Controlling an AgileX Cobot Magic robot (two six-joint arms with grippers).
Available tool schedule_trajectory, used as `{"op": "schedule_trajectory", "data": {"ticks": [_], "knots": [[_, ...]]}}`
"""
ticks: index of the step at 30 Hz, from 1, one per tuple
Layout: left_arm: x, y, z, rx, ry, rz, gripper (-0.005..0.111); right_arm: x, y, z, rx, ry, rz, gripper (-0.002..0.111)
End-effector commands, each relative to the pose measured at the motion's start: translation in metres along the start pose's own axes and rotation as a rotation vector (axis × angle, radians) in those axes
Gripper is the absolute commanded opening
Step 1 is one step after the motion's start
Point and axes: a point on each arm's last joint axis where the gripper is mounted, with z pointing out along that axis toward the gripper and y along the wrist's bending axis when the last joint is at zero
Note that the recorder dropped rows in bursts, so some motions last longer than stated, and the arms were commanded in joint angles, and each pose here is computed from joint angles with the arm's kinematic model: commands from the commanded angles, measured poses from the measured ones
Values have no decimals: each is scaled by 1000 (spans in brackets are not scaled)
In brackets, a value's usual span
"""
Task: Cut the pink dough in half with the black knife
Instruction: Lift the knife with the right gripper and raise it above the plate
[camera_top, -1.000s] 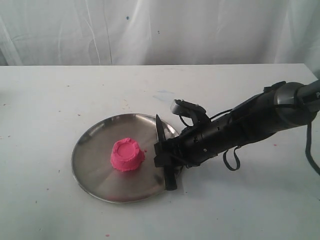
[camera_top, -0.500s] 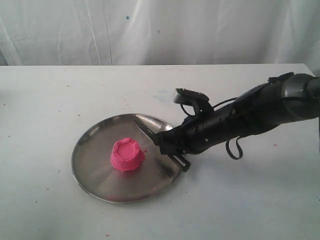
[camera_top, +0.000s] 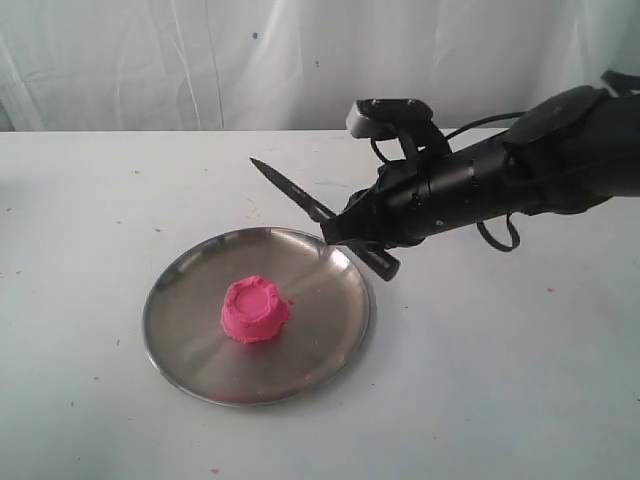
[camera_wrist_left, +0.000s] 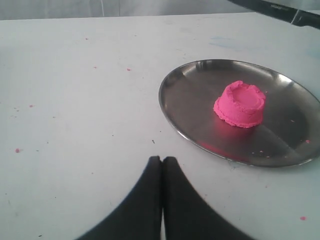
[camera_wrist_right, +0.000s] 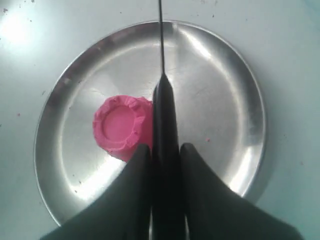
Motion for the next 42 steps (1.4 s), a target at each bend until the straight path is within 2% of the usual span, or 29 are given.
{"op": "schedule_trajectory", "data": {"ticks": [1, 6, 11, 14, 18, 22, 28, 33, 38, 42], "knots": [[1, 0, 0, -2, -3, -3, 0, -9, 20, -23, 30, 3, -254, 1], [1, 0, 0, -2, -3, -3, 0, -18, 49, -44, 20, -60, -366, 1], [1, 0, 0, -2, -3, -3, 0, -16, 79, -50, 6, -35, -544, 1], [1, 0, 0, -2, -4, 0, 0, -11, 88, -47, 22, 9, -634, 1], [1, 0, 0, -2, -4, 0, 0, -9, 89, -46, 99, 44, -656, 1], [1, 0, 0, -2, -4, 0, 0, -13, 89, -45, 165, -3, -579, 1], [1, 0, 0, -2, -4, 0, 0, -19, 98, -43, 160, -145, -428, 1], [1, 0, 0, -2, -4, 0, 0, -15, 95, -39, 154, -285, -235, 1], [1, 0, 0, -2, -4, 0, 0, 0, 90, -37, 151, -302, -157, 1], [1, 0, 0, -2, -4, 0, 0, 6, 90, -41, 150, -278, -150, 1]]}}
